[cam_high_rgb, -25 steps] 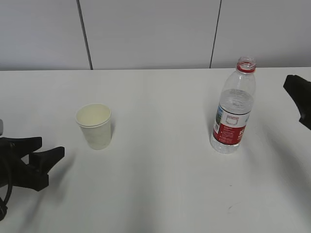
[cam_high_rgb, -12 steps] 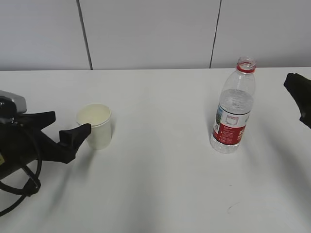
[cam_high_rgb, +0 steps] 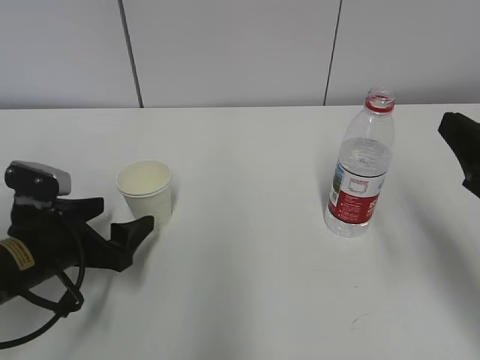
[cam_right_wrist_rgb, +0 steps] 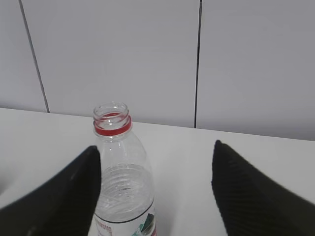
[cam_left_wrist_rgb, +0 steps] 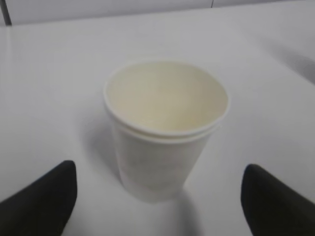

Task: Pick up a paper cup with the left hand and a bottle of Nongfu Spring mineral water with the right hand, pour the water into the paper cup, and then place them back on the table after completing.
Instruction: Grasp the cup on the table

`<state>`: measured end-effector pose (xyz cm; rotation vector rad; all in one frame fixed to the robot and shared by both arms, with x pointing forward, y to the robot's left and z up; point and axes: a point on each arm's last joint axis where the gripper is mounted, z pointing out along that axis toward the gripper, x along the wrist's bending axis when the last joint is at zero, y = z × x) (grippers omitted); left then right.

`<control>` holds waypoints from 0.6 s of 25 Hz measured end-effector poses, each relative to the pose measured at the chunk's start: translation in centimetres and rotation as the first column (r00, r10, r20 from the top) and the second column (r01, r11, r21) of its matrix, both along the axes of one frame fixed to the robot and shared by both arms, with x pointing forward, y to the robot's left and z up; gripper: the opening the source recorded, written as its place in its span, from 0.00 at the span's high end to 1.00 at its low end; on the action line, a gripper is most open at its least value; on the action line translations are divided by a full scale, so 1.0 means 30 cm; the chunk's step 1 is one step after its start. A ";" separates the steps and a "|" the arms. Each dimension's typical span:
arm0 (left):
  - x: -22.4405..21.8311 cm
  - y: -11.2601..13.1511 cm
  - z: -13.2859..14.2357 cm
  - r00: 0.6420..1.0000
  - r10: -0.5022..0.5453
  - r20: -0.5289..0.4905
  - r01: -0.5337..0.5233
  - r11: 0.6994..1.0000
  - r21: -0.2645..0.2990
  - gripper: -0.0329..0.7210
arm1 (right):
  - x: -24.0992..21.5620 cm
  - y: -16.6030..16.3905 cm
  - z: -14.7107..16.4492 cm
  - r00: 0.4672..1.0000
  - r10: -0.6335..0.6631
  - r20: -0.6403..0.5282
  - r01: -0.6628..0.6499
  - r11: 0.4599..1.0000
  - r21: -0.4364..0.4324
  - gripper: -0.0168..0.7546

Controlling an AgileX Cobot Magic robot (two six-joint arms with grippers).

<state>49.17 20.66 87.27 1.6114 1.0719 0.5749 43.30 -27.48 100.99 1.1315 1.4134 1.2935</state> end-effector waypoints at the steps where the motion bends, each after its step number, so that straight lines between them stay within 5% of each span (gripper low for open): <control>1: 0.003 -0.002 -0.021 1.000 -0.002 -0.021 0.002 1.000 0.002 0.14 | 0.000 0.000 0.000 1.000 0.000 0.000 0.000 1.000 0.000 0.30; 15: 0.096 -0.053 -0.098 0.999 -0.021 -0.032 0.020 1.000 -0.005 0.17 | 0.005 0.000 -0.009 1.000 0.000 -0.014 0.000 1.000 -0.001 0.30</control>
